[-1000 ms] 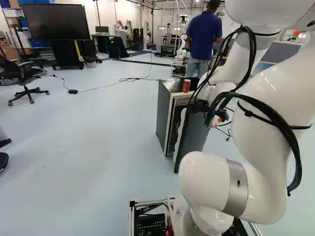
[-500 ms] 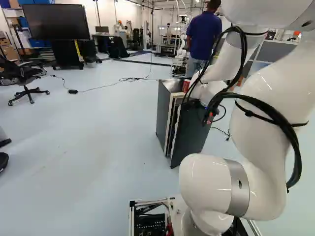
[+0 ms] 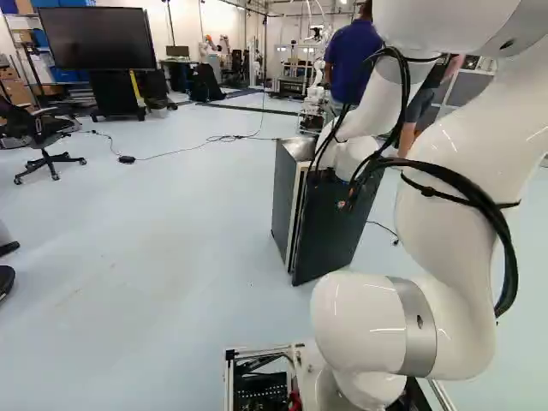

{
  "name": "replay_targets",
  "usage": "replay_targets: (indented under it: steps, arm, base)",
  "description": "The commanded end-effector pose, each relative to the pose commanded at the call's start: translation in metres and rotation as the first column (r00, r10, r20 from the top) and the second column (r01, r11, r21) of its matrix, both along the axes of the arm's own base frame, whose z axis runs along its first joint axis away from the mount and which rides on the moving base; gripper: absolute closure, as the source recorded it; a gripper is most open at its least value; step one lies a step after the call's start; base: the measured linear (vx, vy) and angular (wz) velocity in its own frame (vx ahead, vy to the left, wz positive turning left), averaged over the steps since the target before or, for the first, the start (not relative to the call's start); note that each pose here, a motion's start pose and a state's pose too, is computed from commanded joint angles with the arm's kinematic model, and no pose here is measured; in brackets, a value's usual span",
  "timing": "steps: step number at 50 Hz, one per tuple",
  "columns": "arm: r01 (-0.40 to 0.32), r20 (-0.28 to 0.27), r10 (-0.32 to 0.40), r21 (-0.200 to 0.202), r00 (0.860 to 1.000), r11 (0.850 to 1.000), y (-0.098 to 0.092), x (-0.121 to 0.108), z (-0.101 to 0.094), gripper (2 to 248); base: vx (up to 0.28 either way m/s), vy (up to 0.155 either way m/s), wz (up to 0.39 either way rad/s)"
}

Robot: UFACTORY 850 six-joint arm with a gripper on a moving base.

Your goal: Grab a drink from the fridge

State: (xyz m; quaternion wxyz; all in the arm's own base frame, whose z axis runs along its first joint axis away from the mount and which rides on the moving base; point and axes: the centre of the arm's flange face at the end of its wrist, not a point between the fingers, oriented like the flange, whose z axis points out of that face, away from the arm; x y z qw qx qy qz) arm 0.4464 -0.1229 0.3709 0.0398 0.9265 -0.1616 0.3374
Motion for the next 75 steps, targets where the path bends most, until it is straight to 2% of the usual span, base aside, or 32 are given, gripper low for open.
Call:
replay_targets:
  steps: [19,54,75]
  arm:
    - [-0.028,0.006,0.028,-0.002,1.000,1.000,0.009,0.019,0.000,3]
    - [-0.043,0.018,0.043,-0.005,0.999,0.999,0.010,0.047,-0.002,3]
    - [-0.046,0.020,0.046,-0.005,0.999,0.999,0.010,0.052,-0.002,3]
  base:
    - [0.000,0.000,0.000]
    - [0.000,0.000,0.000]
    - [0.000,0.000,0.000]
